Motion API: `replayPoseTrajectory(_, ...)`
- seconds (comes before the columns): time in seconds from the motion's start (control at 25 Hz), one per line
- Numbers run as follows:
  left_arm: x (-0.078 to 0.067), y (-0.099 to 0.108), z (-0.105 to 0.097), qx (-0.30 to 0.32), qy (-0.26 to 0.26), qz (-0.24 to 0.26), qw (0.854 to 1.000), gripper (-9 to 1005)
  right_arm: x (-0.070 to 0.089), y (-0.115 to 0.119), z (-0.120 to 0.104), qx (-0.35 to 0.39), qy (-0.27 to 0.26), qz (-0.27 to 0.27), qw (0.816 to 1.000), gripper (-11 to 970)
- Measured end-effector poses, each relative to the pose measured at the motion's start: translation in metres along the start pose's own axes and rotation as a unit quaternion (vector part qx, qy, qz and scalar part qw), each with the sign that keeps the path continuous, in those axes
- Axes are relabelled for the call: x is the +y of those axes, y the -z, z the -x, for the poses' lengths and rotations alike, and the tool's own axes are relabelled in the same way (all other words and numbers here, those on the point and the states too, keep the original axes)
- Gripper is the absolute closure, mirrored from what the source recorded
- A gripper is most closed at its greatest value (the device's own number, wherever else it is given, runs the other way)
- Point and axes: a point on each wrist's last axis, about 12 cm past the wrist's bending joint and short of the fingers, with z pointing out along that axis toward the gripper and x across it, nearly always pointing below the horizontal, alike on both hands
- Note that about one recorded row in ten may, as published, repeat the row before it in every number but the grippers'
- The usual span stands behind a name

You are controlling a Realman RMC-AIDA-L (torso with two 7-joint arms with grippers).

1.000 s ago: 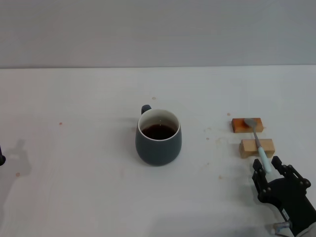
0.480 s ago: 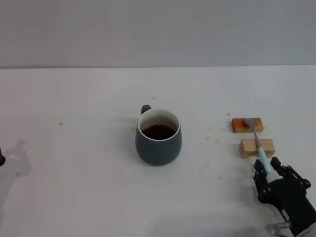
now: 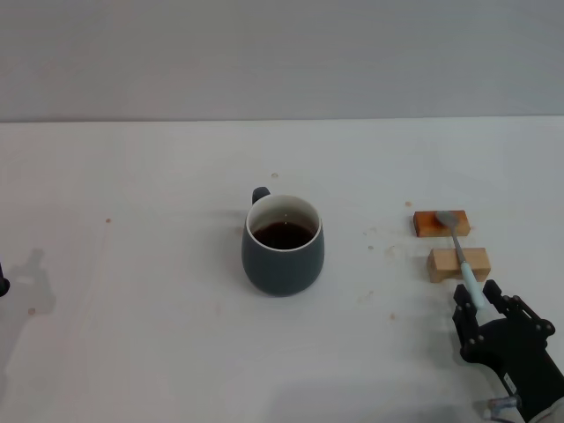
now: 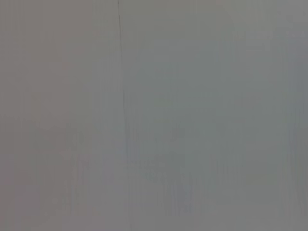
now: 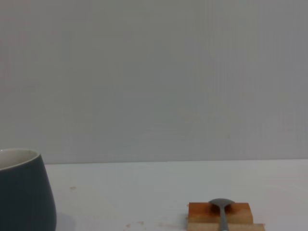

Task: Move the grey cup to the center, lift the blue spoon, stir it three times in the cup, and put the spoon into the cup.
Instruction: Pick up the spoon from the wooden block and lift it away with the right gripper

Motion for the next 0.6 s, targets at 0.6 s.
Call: replayPoseTrajectory(0.6,0.0017,0.0015,-0.0003,0.002,-0.002,0.002,1.000,998,-0.0008,0.0002,0.0014,-0.004,-0.008,-0.019,1.000,828)
